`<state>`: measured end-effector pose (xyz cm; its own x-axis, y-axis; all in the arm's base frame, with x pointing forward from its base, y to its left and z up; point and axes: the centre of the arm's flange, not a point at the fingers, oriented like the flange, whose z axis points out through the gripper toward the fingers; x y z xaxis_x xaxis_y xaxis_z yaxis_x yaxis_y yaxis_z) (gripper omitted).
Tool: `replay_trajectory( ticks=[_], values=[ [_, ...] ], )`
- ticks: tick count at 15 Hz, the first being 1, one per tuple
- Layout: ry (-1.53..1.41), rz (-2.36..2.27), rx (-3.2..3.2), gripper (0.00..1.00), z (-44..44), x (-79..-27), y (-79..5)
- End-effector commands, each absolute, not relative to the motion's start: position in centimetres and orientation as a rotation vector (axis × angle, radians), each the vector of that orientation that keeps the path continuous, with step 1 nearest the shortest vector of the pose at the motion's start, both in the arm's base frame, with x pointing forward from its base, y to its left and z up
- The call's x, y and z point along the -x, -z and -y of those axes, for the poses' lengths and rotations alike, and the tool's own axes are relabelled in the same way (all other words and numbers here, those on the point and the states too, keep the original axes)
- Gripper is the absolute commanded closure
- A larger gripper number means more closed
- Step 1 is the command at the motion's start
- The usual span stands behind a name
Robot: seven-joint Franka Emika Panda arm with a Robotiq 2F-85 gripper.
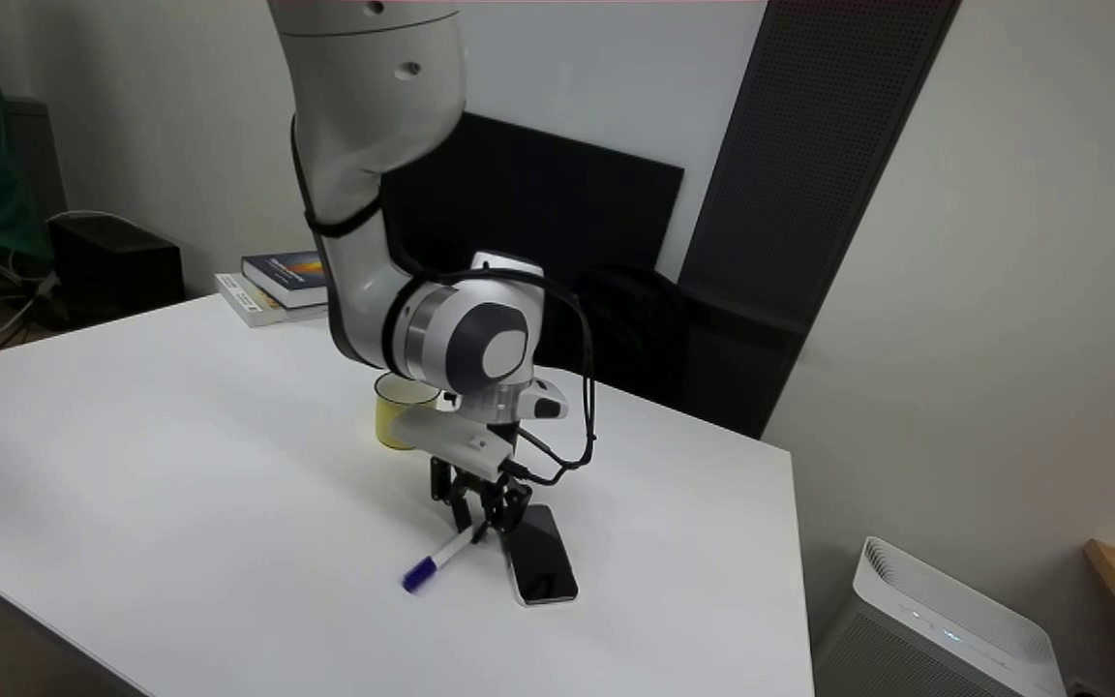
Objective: Put the marker in the cup
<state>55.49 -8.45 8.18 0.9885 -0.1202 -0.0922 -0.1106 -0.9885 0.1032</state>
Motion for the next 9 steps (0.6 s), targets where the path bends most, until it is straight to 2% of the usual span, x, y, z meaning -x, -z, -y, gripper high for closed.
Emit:
replay_trajectory(
  ticks=[1, 2, 9],
  values=[
    [0.174, 0.235, -3.007, 0.97, 8.2, -55.5, -7.5],
    [0.175, 0.237, -3.008, 0.94, 8.2, -55.6, -7.5],
    [0.135, 0.216, -3.010, 0.94, 7.8, -56.9, -9.9]
  ],
)
